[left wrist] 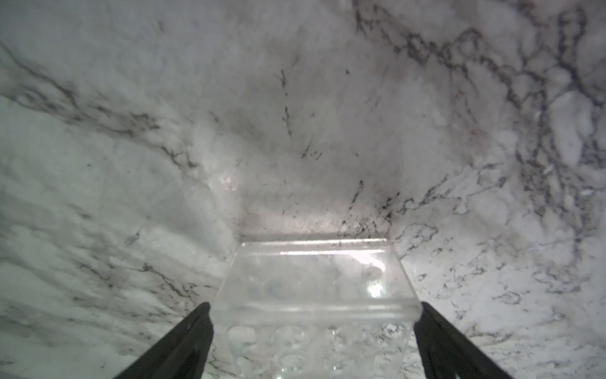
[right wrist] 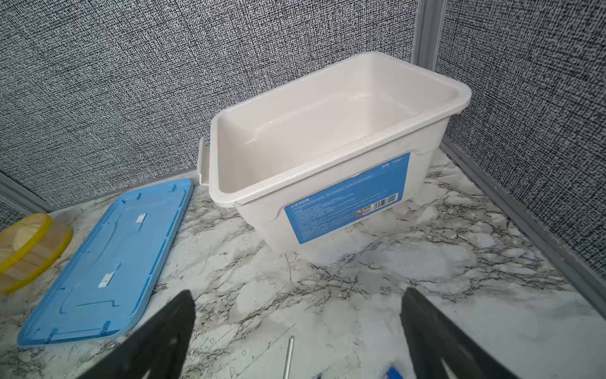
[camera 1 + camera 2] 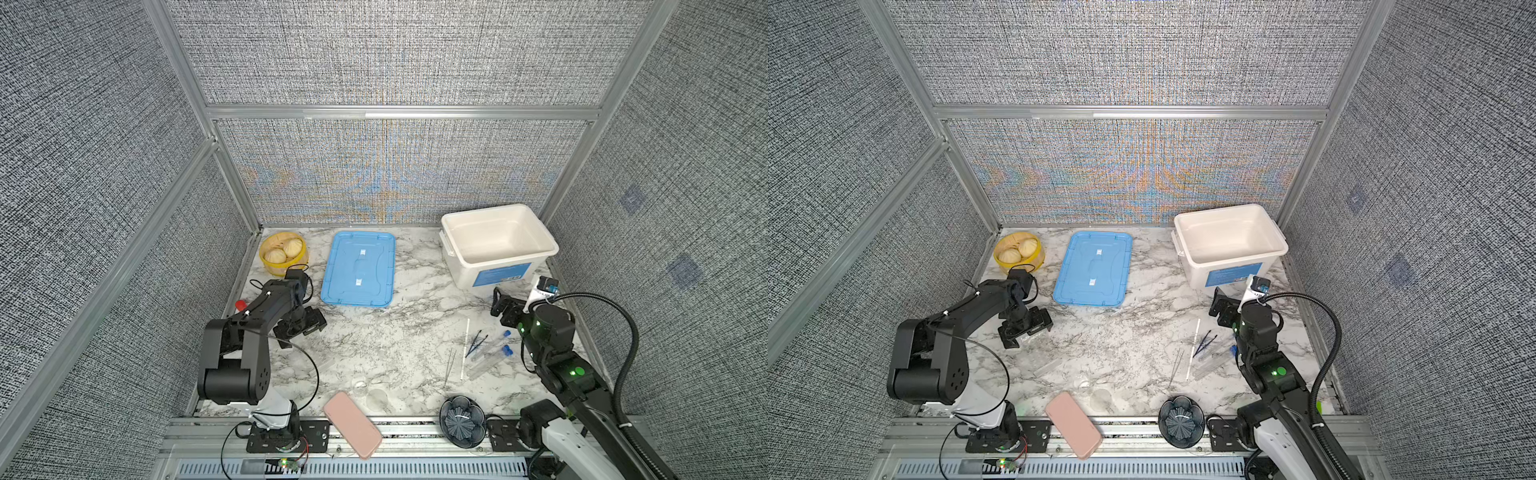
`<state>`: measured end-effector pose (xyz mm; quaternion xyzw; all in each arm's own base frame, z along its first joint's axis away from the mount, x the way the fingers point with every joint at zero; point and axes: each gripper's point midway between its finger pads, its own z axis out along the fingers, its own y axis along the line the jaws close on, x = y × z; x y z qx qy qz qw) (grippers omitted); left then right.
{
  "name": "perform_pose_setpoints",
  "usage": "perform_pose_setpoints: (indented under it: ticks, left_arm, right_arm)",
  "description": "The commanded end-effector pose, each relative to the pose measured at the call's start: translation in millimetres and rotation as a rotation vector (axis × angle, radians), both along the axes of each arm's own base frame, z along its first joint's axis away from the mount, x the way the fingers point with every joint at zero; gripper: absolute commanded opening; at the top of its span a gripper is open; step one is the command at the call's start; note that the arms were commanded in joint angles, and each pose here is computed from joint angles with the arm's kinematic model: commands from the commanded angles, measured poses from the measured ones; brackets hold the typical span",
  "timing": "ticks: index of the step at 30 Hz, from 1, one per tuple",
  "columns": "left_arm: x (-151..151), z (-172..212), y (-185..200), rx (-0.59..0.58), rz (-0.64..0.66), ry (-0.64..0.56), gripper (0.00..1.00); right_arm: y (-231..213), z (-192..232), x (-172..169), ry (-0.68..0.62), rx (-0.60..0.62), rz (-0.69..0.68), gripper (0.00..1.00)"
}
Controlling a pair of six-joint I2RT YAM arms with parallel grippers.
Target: Organize the chemistry lab equipment
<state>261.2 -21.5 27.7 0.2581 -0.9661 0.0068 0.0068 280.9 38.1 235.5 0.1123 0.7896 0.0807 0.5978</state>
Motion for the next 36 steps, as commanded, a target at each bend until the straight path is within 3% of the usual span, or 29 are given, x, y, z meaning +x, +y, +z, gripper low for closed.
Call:
perform_pose_setpoints:
  ticks: [1, 11, 17, 27, 36]
  left_arm:
    - [3.0, -8.7, 3.5, 0.024, 0.016, 0.025, 0.97]
    - [12.2, -17.1, -1.4, 0.001, 0.071, 0.031, 0.86]
    - [10.5, -11.0, -26.5, -0.129, 0.116, 0.036, 0.77]
    - [26.2, 18.1, -59.1, -0.140, 0.105, -0.022, 0.77]
    - [46.9, 6.9, -89.1, -0.188, 0.117, -0.018, 0.74]
  right_arm:
    - [5.0, 3.3, -0.1, -0.013, 0.029, 0.021, 0.96]
    - [5.9, 4.6, -1.4, -0.019, 0.032, 0.028, 0.96]
    - [6.8, 1.7, 1.8, -0.013, 0.033, 0.026, 0.96]
    - [9.2, -1.1, 6.6, -0.003, 0.045, 0.025, 0.96]
    - [8.4, -2.2, 6.4, -0.005, 0.044, 0.022, 0.96]
